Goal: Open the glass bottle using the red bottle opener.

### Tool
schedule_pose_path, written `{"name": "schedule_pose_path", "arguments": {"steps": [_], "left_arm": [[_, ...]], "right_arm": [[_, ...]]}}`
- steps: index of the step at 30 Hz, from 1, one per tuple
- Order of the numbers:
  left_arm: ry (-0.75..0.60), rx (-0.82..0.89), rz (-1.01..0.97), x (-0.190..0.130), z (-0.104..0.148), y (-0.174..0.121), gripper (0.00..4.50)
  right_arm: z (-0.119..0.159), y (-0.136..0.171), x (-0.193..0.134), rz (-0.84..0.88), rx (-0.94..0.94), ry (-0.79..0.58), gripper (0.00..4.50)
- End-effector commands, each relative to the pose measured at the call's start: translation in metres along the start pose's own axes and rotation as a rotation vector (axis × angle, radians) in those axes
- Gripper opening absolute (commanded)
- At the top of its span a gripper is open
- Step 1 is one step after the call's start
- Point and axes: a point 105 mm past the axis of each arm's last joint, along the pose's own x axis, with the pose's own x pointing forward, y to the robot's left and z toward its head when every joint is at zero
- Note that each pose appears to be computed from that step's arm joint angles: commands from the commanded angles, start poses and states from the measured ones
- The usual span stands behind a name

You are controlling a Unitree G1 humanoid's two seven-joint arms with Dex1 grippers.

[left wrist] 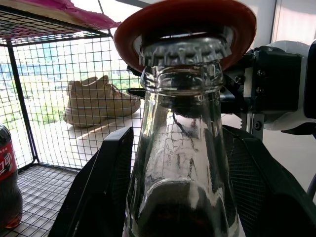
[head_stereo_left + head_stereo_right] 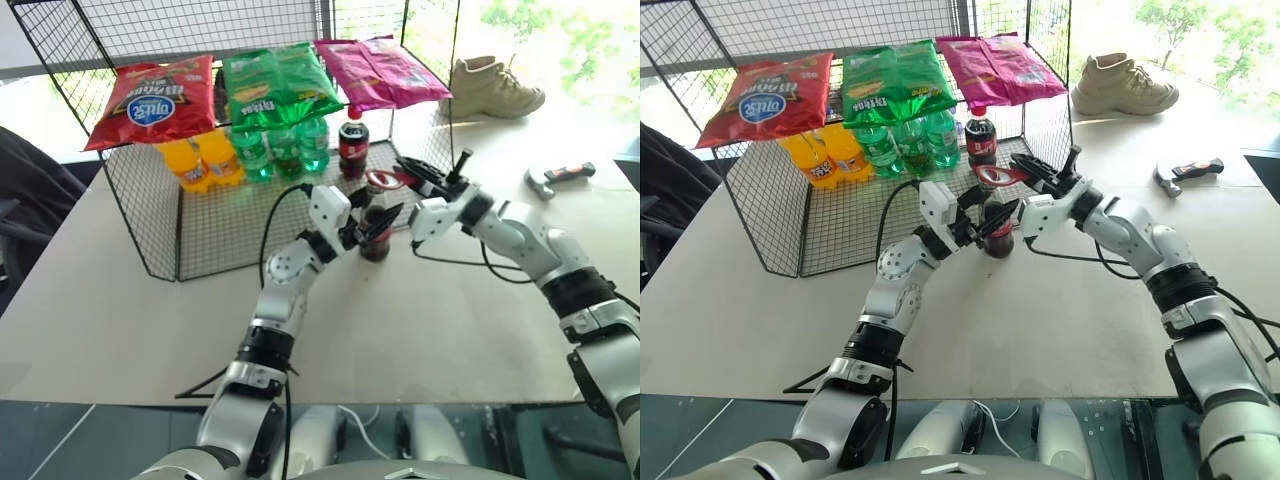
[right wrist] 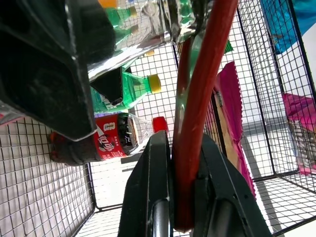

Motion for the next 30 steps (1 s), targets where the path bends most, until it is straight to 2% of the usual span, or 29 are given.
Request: {"name": "schedule_pose_path", "arguments": {"steps": [1, 10, 30], "left_arm": [[0.004, 0.012, -0.013, 0.003, 0.0, -0.002, 2.14], [0.01, 0.002, -0.014, 0.004, -0.003, -0.003, 2.14], [0.018, -0.024, -0.031, 0.005, -0.007, -0.008, 2.14]], "right_arm": [[-0.026, -0.016, -0.009, 0.01, -0.124, 0.083, 0.0], [-0.038, -0.03, -0.013, -0.033, -0.215, 0.117, 0.0], [-0.046, -0.065, -0.017, -0.166, -0.36, 0.148, 0.0]]}}
